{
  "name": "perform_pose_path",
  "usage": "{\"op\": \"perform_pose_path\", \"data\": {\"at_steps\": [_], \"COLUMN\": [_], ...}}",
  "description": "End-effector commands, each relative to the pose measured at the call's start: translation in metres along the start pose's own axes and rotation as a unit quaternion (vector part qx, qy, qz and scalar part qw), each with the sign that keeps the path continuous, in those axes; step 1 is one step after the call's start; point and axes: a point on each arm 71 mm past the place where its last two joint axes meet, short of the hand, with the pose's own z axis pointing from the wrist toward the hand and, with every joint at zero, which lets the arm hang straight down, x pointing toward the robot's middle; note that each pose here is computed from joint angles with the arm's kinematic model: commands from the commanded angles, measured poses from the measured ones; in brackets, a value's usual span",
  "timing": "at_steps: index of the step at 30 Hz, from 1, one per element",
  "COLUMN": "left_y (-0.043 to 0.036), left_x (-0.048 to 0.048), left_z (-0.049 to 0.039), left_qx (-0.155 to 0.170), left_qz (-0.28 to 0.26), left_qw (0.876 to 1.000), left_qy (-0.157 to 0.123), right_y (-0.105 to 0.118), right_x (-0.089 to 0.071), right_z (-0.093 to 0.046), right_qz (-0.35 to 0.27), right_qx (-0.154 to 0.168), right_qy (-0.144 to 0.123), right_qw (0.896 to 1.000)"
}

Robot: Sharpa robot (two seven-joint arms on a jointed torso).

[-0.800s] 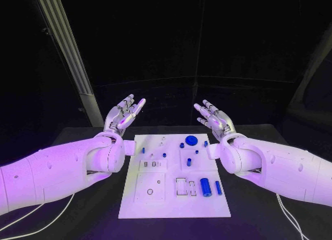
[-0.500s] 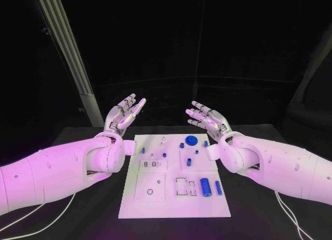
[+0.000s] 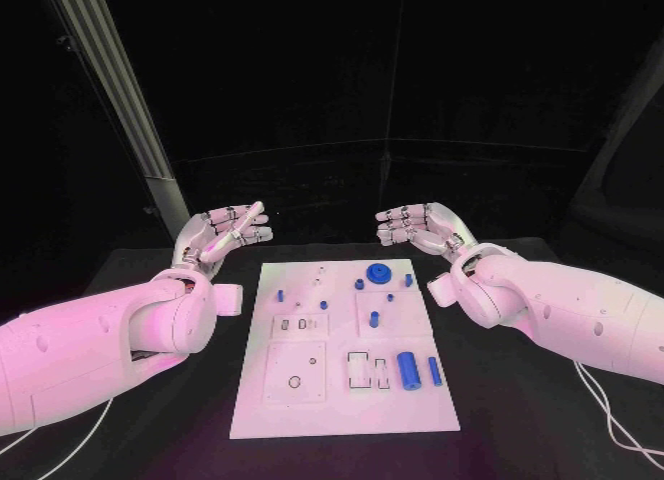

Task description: Assemble the parts on the task board

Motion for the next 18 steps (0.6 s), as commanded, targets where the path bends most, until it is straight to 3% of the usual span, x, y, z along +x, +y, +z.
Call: {"op": "perform_pose_path", "data": {"at_steps": [1, 6, 10, 13, 18], "left_y": [-0.0076, -0.0146, -0.0186, -0.0203, -0.0216], "left_x": [0.0048, 0.0068, 0.0125, 0.0208, 0.0308], "left_z": [-0.0031, -0.0098, -0.0163, -0.0203, -0.0241], "left_qx": [0.016, 0.015, 0.011, 0.007, 0.002], "left_qz": [-0.007, -0.014, -0.023, -0.031, -0.040], "left_qw": [0.999, 0.998, 0.998, 0.996, 0.995], "left_qy": [0.037, 0.051, 0.064, 0.078, 0.092], "right_y": [0.011, 0.025, 0.035, 0.039, 0.038], "right_x": [-0.005, -0.013, -0.014, -0.010, -0.004], "right_z": [0.007, 0.017, 0.024, 0.028, 0.033], "right_qz": [-0.114, -0.221, -0.313, -0.384, -0.456], "right_qx": [-0.029, -0.041, -0.048, -0.042, -0.030], "right_qy": [0.037, 0.067, 0.087, 0.108, 0.131], "right_qw": [0.992, 0.972, 0.945, 0.916, 0.880]}}
